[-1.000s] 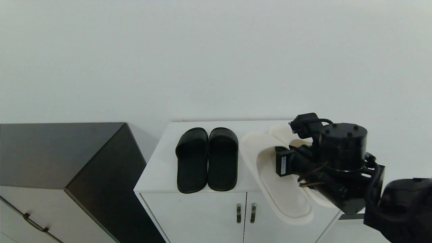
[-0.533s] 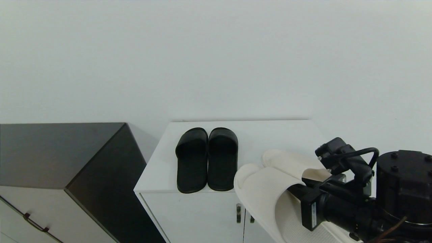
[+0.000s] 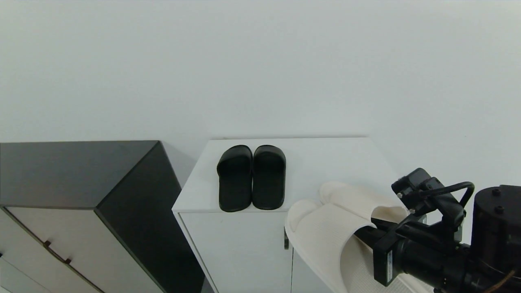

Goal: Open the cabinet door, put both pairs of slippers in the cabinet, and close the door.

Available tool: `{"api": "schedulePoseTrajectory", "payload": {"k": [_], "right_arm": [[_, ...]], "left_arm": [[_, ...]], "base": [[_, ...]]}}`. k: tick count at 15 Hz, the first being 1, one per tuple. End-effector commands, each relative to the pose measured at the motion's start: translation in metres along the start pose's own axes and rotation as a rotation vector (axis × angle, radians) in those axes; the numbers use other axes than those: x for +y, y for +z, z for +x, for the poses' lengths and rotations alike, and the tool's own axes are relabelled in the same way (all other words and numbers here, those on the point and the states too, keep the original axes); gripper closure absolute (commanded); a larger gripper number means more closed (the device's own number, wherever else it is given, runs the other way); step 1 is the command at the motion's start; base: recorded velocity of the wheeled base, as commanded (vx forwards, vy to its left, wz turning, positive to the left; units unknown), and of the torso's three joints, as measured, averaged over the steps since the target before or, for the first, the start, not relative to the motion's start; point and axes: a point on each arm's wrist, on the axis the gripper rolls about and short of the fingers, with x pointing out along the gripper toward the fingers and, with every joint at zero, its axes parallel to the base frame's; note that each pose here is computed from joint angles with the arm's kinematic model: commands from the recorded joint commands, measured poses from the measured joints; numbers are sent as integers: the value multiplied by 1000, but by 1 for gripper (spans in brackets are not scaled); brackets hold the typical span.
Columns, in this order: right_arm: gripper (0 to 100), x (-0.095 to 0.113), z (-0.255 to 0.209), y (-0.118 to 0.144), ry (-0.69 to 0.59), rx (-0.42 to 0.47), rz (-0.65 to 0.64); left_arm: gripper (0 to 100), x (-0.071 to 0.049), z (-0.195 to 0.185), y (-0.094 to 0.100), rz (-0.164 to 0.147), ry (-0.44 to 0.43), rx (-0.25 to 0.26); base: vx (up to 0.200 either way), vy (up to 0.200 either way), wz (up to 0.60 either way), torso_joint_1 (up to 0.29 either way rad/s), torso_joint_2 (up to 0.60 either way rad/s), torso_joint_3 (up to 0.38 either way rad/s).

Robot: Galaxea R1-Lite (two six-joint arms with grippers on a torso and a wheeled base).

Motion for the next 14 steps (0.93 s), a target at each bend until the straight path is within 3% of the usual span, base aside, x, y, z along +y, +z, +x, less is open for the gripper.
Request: {"api": "schedulePoseTrajectory", "payload": {"k": [1, 7, 10, 14], "right_arm": [[100, 0, 0, -1, 2, 1, 0], [100, 0, 0, -4, 29, 18, -11], [100, 0, 0, -6, 30, 26, -13], [100, -1, -2, -9, 31, 33, -18]], "left_arm": [[0, 0, 0, 0, -1, 1, 0], [0, 0, 0, 0, 2, -1, 0], [0, 0, 0, 0, 2, -1, 0], [0, 0, 0, 0, 2, -1, 0]], "base": [[0, 0, 0, 0, 0, 0], [0, 0, 0, 0, 0, 0], [0, -200, 0, 2, 1, 2], [0, 0, 0, 0, 0, 0]]}}
